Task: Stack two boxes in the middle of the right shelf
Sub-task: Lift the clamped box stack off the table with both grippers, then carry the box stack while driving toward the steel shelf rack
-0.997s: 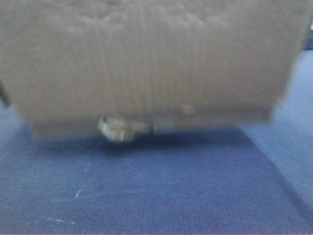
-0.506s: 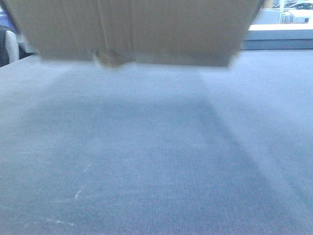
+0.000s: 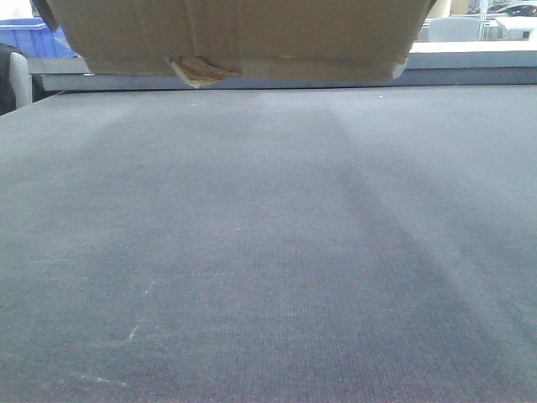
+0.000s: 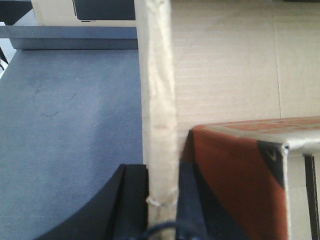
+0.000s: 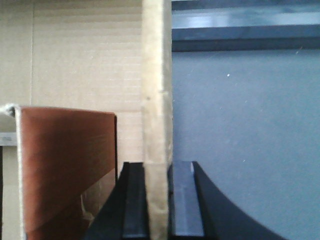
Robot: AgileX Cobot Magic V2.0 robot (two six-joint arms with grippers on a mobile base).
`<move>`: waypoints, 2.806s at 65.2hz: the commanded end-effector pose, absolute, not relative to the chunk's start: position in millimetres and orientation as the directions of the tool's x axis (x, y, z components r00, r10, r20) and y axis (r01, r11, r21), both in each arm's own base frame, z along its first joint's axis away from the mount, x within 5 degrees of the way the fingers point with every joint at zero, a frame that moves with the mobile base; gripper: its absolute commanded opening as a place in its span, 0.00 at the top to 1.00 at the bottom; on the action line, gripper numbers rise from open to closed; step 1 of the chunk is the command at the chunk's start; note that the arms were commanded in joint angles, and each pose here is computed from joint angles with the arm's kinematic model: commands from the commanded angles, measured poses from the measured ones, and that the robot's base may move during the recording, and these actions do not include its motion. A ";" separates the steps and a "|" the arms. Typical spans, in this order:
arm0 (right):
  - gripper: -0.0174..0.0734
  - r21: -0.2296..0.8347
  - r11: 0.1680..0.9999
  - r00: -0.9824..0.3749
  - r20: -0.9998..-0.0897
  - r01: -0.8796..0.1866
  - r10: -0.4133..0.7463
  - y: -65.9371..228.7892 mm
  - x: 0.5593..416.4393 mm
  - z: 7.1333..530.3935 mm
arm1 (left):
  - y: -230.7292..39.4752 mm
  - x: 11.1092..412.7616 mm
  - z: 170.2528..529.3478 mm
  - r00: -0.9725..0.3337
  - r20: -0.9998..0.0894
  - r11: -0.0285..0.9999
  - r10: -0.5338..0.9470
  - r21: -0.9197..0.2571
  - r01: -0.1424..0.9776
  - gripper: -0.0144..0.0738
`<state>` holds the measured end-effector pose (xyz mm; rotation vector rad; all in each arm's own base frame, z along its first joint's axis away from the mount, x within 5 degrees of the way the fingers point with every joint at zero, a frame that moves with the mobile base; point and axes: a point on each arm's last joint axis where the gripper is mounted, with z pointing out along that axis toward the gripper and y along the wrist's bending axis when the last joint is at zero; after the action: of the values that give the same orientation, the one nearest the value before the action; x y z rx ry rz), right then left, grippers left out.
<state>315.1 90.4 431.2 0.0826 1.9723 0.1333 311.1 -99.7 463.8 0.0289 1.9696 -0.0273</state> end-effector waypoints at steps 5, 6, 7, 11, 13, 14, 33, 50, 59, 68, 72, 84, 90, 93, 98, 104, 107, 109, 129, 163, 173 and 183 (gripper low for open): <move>0.97 0.108 0.994 -0.304 -0.948 -0.025 0.096 86.6 312.4 446.8 | -99.4 309.1 475.6 -0.321 -0.947 0.998 -0.009 -0.027 0.050 0.96; 0.97 0.108 0.994 -0.304 -0.948 -0.025 0.096 86.6 312.4 446.8 | -99.4 309.1 475.6 -0.321 -0.947 0.998 -0.011 -0.028 0.049 0.96; 0.97 0.108 0.994 -0.304 -0.948 -0.025 0.096 86.6 312.4 446.8 | -99.4 309.1 475.6 -0.321 -0.947 0.998 -0.011 -0.028 0.049 0.96; 0.97 0.108 0.994 -0.304 -0.948 -0.025 0.096 86.6 312.4 446.8 | -99.4 309.1 475.6 -0.321 -0.947 0.998 -0.026 -0.043 0.044 0.96; 0.97 0.108 0.994 -0.304 -0.948 -0.025 0.096 86.6 312.4 446.8 | -99.3 309.1 475.4 -0.323 -0.946 0.998 -0.032 -0.048 0.041 0.96; 0.97 0.108 0.994 -0.304 -0.948 -0.025 0.096 86.6 312.4 446.8 | -99.3 309.1 475.4 -0.323 -0.946 0.998 -0.032 -0.048 0.041 0.96; 0.97 0.108 0.994 -0.304 -0.948 -0.025 0.096 86.6 312.4 446.8 | -99.0 309.0 475.0 -0.328 -0.944 0.998 -0.032 -0.047 0.038 0.96; 0.97 0.116 0.992 -0.272 -0.957 -0.050 0.098 88.6 313.2 449.9 | -99.7 309.3 476.2 -0.315 -0.948 0.998 -0.033 -0.050 0.046 0.96; 0.97 0.124 0.989 -0.232 -0.967 -0.082 0.102 91.2 314.0 454.0 | -99.7 309.3 476.2 -0.315 -0.948 0.998 -0.033 -0.050 0.046 0.96; 0.97 0.130 0.985 -0.194 -0.975 -0.112 0.107 93.6 314.4 457.8 | -99.7 309.3 476.2 -0.315 -0.948 0.998 -0.033 -0.050 0.046 0.96; 0.97 0.132 0.984 -0.179 -0.978 -0.123 0.109 94.5 314.6 459.2 | -99.7 309.3 476.2 -0.315 -0.948 0.998 -0.033 -0.050 0.046 0.96; 0.97 0.134 0.982 -0.168 -0.980 -0.133 0.111 95.2 314.7 460.4 | -99.7 309.3 476.2 -0.315 -0.948 0.998 -0.033 -0.050 0.046 0.96; 0.97 0.134 0.982 -0.168 -0.980 -0.133 0.111 95.2 314.7 460.4 | -99.7 309.3 476.2 -0.315 -0.948 0.998 -0.033 -0.050 0.046 0.96; 0.97 0.134 0.982 -0.168 -0.980 -0.133 0.111 95.2 314.7 460.4 | -99.7 309.3 476.2 -0.315 -0.948 0.998 -0.033 -0.050 0.046 0.96; 0.97 0.134 0.982 -0.168 -0.980 -0.133 0.111 95.2 314.7 460.4 | -99.7 309.3 476.2 -0.315 -0.948 0.998 -0.033 -0.050 0.046 0.96; 0.97 0.134 0.982 -0.168 -0.980 -0.133 0.111 95.2 314.7 460.4 | -99.7 309.3 476.2 -0.315 -0.948 0.998 -0.033 -0.050 0.046 0.96; 0.97 0.134 0.982 -0.168 -0.980 -0.133 0.111 95.2 314.7 460.4 | -99.7 309.3 476.2 -0.315 -0.948 0.998 -0.033 -0.050 0.046 0.96; 0.97 0.134 0.982 -0.168 -0.980 -0.133 0.111 95.2 314.7 460.4 | -99.7 309.3 476.2 -0.315 -0.948 0.998 -0.033 -0.050 0.046 0.96; 0.97 0.134 0.982 -0.168 -0.980 -0.133 0.111 95.2 314.7 460.4 | -99.7 309.3 476.2 -0.315 -0.948 0.998 -0.033 -0.050 0.046 0.96; 0.97 0.134 0.982 -0.168 -0.980 -0.133 0.111 95.2 314.7 460.4 | -100.3 309.1 476.2 -0.315 -0.948 0.998 -0.032 -0.050 0.048 0.96; 0.97 0.134 0.982 -0.168 -0.980 -0.133 0.111 95.2 314.7 460.4 | -100.3 309.1 476.2 -0.315 -0.948 0.998 -0.032 -0.050 0.048 0.96; 0.97 0.134 0.982 -0.168 -0.980 -0.133 0.111 95.2 314.7 460.4 | -100.3 309.1 476.2 -0.315 -0.948 0.998 -0.032 -0.050 0.048 0.96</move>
<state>319.6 93.0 443.4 0.0142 1.8332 0.1637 312.0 -98.1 465.5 -0.0014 1.9531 -0.0373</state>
